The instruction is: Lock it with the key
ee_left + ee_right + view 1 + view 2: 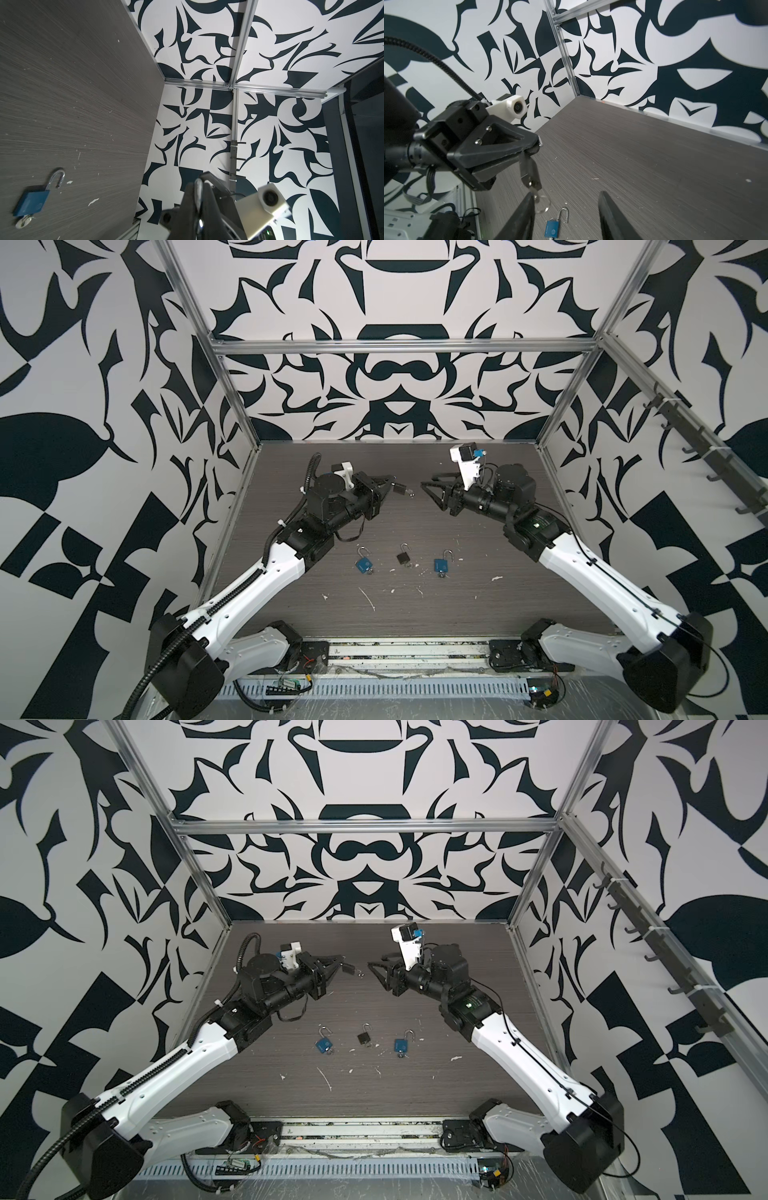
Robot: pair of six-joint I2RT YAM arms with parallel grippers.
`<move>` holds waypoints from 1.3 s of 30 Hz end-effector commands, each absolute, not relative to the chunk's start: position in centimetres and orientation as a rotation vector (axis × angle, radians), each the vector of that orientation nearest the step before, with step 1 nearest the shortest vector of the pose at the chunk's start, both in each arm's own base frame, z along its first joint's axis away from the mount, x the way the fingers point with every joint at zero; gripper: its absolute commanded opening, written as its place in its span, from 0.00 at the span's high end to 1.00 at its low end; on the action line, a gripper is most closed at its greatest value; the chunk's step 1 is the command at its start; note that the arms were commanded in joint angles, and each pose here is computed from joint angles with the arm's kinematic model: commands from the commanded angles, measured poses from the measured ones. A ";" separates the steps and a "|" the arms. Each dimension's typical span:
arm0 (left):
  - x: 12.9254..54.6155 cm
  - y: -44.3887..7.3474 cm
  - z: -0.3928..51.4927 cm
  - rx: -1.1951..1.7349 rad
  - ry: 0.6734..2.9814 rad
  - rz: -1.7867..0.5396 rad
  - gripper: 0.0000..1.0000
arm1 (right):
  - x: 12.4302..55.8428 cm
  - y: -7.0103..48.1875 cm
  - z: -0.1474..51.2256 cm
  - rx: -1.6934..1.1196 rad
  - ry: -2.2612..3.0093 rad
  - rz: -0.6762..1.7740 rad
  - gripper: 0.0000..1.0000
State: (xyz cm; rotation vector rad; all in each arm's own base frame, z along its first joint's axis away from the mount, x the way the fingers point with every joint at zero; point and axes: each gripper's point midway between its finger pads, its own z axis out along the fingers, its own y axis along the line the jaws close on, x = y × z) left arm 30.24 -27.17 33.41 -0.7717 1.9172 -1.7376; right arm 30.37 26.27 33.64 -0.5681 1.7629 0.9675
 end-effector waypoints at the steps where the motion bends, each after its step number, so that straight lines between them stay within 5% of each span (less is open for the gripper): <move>1: 30.2 -28.0 35.8 -0.750 1.855 -1.875 1.00 | 29.2 27.7 37.8 -0.651 1.606 1.083 0.58; 39: 31.2 -28.6 36.1 -0.697 1.842 -1.908 1.00 | 28.8 30.5 35.8 -0.703 1.683 1.190 0.67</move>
